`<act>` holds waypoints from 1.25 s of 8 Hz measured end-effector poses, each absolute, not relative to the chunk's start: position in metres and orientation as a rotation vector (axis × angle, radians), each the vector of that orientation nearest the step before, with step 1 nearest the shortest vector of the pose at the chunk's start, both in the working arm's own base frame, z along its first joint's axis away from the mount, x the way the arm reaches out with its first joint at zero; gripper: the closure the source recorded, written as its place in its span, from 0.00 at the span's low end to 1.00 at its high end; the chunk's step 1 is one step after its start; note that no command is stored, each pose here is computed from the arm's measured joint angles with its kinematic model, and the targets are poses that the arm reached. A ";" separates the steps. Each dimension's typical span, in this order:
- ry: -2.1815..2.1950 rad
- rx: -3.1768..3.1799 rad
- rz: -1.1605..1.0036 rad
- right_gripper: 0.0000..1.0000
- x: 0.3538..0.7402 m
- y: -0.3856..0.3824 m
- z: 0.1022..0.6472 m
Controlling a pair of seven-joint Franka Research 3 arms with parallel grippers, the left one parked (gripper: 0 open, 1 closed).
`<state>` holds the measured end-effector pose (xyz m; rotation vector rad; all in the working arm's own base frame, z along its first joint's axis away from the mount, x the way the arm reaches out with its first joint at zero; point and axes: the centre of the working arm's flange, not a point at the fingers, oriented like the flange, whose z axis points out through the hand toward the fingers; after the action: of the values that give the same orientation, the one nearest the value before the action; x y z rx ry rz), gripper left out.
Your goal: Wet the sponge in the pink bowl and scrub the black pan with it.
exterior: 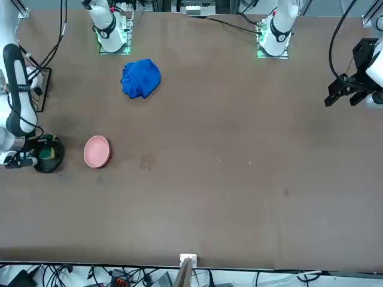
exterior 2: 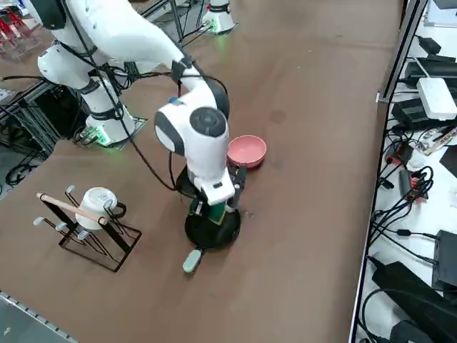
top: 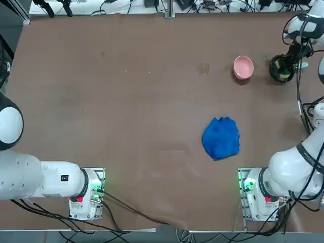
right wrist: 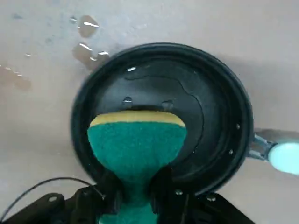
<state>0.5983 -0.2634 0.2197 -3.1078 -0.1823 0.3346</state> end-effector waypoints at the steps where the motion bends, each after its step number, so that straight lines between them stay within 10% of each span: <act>1: -0.188 -3.102 0.339 0.67 0.595 -0.277 0.215; 10: -0.280 -3.086 0.294 0.67 0.611 -0.297 0.200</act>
<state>0.6111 -0.2974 0.1997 -3.0860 -0.2796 0.2939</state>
